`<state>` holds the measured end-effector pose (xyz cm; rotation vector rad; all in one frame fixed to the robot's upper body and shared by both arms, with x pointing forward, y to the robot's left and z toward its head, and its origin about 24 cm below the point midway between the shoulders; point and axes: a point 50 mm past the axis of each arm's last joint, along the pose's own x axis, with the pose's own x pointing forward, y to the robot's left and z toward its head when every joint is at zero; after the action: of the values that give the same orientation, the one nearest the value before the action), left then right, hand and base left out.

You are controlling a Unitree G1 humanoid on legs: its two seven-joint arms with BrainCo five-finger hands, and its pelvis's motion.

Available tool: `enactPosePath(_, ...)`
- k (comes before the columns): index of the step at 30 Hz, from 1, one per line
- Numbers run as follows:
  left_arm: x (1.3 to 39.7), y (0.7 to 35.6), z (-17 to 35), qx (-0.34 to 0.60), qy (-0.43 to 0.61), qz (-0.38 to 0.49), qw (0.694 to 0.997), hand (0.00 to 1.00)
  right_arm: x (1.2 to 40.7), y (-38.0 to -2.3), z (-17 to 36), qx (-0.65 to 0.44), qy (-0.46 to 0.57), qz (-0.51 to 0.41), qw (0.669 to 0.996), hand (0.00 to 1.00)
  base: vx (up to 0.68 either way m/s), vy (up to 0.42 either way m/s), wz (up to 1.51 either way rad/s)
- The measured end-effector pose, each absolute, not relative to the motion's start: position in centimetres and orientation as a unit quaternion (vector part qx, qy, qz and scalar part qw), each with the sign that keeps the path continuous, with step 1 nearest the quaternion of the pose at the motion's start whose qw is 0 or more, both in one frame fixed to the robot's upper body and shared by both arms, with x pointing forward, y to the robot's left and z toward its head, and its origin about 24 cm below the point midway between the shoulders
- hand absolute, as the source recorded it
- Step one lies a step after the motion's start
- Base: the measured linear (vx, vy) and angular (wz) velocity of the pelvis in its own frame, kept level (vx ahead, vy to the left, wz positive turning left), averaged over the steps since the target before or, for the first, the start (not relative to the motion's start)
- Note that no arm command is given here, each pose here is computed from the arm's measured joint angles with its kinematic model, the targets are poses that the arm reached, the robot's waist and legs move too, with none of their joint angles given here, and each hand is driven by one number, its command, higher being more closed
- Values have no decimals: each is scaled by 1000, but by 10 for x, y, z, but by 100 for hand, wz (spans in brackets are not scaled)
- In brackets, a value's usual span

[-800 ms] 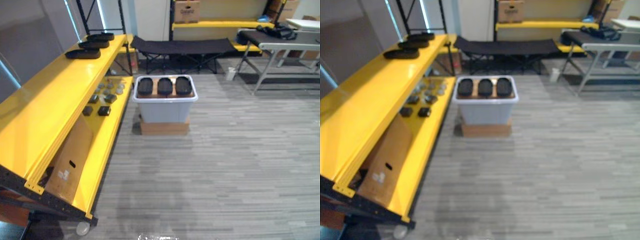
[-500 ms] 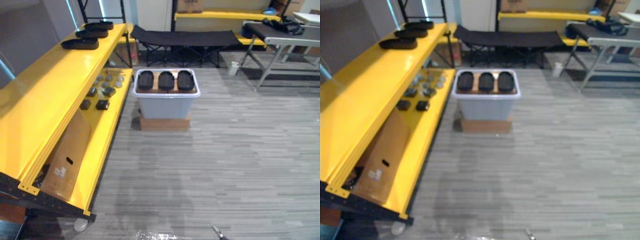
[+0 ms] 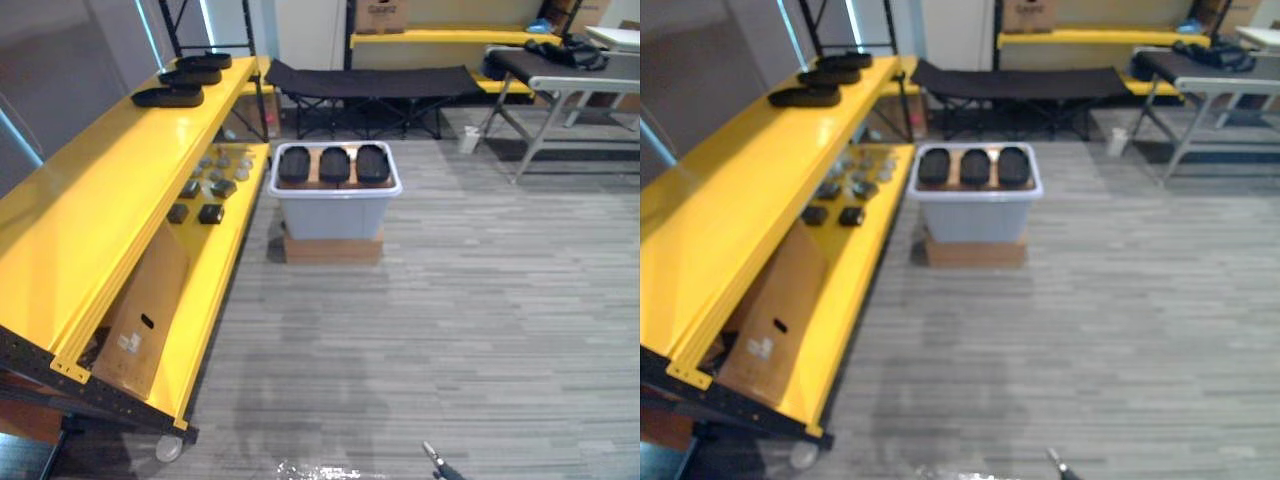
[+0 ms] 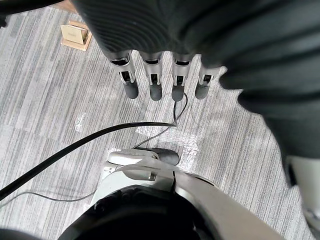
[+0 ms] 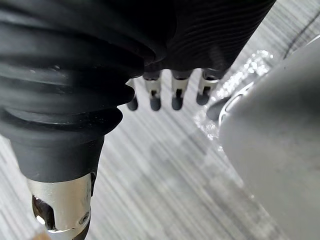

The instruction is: Walk over and take plastic housings, then place them on the shelf

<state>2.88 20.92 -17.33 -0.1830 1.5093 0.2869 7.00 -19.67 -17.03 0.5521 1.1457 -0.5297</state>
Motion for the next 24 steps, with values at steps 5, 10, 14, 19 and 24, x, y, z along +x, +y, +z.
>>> enactPosePath(5, 29, 210, -173, -80, 682, 128, 716, 0, 72, -195, -170, 250, 529, -239, 775, 0, 43, 11, 4)
enactPosePath(10, 30, 211, -173, -78, 681, 127, 716, 0, 73, -195, -170, 242, 531, -233, 778, 0, 0, 0, 0)
enactPosePath(14, 30, 211, -173, -72, 681, 123, 718, 0, 73, -194, -170, 241, 528, -232, 781, 0, -28, 10, -2)
enactPosePath(19, 30, 212, -173, -64, 679, 117, 722, 0, 73, -196, -170, 233, 528, -226, 784, 0, -19, 27, -7)
enactPosePath(24, 31, 208, -173, -64, 676, 112, 726, 0, 77, -205, -167, 229, 518, -228, 792, 0, -11, 111, -7)
